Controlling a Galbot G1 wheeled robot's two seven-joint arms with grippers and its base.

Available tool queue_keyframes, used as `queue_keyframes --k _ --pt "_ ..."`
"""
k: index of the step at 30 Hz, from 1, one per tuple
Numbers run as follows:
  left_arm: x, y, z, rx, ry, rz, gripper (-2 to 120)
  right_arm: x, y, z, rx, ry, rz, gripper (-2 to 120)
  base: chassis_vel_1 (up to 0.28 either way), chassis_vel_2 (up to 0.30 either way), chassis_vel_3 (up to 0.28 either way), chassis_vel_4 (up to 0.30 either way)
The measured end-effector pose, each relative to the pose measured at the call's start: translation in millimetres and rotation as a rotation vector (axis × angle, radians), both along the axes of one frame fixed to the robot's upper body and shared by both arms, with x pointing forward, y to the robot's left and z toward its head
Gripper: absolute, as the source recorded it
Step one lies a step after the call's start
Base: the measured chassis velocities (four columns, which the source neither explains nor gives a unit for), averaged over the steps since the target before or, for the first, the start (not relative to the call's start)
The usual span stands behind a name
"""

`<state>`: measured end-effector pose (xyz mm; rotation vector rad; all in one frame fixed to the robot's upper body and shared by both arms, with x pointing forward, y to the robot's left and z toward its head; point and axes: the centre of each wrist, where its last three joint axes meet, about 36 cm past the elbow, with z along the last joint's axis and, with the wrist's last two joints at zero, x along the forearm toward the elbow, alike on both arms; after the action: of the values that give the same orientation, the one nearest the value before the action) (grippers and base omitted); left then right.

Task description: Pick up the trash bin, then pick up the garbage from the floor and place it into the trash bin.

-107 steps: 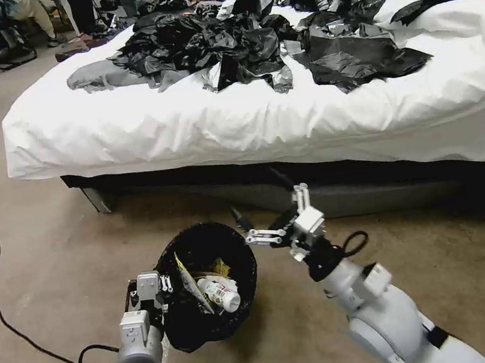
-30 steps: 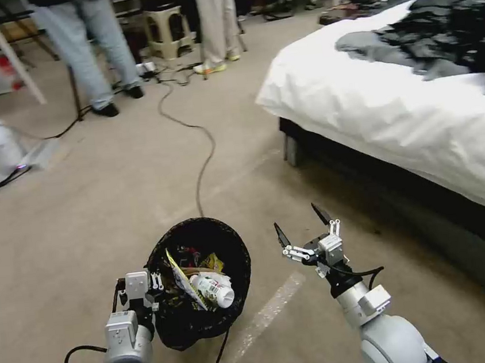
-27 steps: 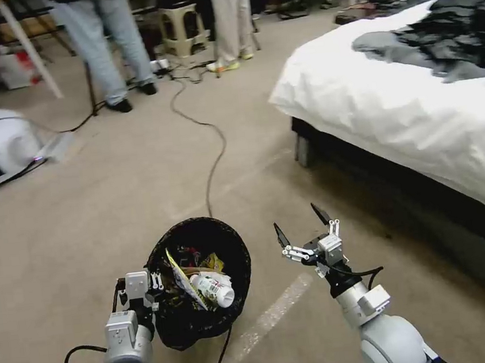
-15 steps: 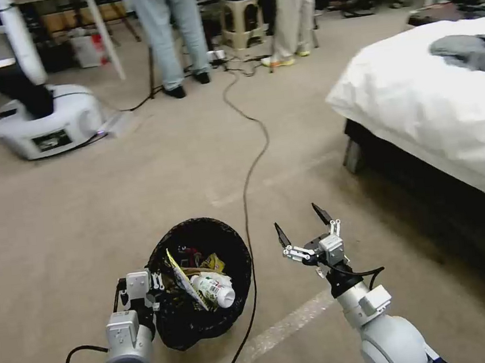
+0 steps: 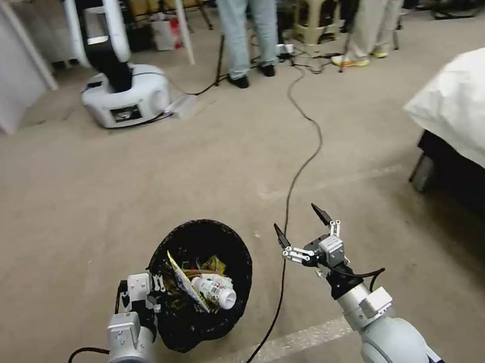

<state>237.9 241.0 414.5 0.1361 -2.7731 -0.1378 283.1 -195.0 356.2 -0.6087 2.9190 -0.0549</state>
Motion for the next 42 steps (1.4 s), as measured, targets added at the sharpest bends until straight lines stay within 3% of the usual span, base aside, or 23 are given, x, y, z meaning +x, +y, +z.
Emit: queue_keyframes --k 9,13,19,30,38,42 --pt "5.0 -1.0 -1.7 -0.057 0.023 0.017 1 -1.0 -0.6 -0.4 -0.002 0.000 -0.001 100 0.000 0.000 0.000 0.000" --pt "9.7 0.2 -2.7 -0.144 0.069 0.041 1 -1.7 0.1 -2.1 0.000 0.003 -0.002 100 0.000 0.000 0.000 0.000" --pt "22.6 2.7 -4.2 -0.316 0.214 0.092 1 -3.8 0.7 -4.7 0.002 0.002 0.003 100 0.000 0.000 0.000 0.000" --pt "49.3 15.8 -24.0 -0.413 0.314 0.175 1 -7.8 2.1 -7.0 0.011 0.003 0.010 100 0.000 0.000 0.000 0.000" --pt "61.4 19.1 -33.8 -0.431 0.317 0.189 1 -11.0 0.9 -8.8 0.008 0.006 0.015 100 0.000 0.000 0.000 0.000" --pt "66.2 20.8 -36.1 -0.440 0.304 0.192 18 -12.1 1.6 -10.7 0.008 0.010 0.022 100 0.000 0.000 0.000 0.000"
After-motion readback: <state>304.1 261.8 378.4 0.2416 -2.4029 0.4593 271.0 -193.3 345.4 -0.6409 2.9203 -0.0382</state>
